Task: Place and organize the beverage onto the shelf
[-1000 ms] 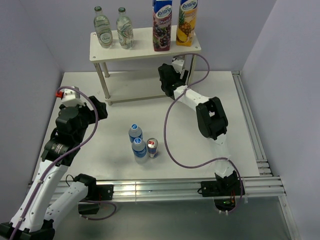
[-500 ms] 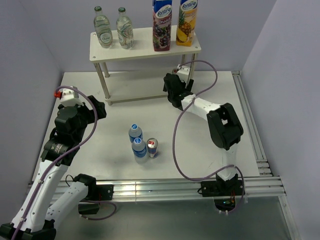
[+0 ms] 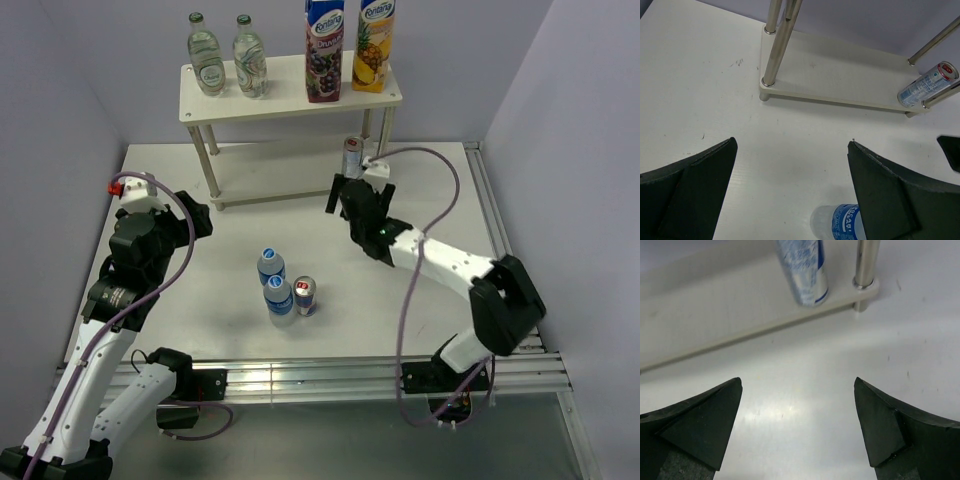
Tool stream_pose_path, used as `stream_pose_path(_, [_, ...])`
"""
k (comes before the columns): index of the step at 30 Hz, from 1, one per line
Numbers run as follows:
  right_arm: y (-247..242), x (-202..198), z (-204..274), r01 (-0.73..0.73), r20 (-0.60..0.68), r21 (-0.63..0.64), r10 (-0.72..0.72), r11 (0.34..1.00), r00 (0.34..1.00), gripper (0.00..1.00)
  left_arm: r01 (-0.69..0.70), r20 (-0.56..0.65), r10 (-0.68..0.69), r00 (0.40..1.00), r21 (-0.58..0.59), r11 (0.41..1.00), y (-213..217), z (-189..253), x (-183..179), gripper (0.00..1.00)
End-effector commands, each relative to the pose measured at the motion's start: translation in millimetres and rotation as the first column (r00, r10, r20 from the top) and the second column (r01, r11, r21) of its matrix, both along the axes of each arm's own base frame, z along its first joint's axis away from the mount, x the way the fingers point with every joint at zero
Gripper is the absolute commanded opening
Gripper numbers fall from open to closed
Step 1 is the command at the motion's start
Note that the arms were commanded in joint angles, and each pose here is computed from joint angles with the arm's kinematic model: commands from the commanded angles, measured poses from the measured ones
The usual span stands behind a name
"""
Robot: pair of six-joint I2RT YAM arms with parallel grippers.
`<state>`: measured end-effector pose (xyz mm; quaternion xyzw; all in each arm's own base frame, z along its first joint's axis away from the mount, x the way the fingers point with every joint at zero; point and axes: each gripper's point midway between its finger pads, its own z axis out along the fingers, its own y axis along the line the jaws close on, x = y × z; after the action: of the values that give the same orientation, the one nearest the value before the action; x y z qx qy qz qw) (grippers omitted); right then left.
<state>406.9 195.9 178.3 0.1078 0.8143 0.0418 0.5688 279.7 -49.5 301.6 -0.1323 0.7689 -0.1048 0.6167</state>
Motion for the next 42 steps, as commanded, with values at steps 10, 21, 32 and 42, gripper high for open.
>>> stream_pose_path(10, [38, -179, 16, -0.327, 0.043, 0.103, 0.324, 0.94, 0.945, 1.0, -0.007, 0.034, 0.007, 0.999, 0.002, 1.0, 4, 8, 3, 0.99])
stream_pose_path(21, [78, -276, -45, -0.519, -0.054, 0.216, 0.541, 0.827, 0.84, 1.0, -0.006, 0.036, 0.006, 0.999, 0.002, 1.0, 4, 9, 3, 0.99])
stream_pose_path(32, [128, -268, -72, -0.579, -0.041, 0.117, 0.587, 0.807, 0.809, 1.0, -0.009, 0.03, 0.009, 0.999, 0.0, 1.0, 5, 7, 3, 0.99])
stream_pose_path(42, [133, -214, -81, -0.482, 0.019, 0.058, 0.482, 0.874, 0.876, 1.0, 0.001, 0.034, -0.001, 0.999, -0.005, 1.0, 3, 8, 3, 0.99])
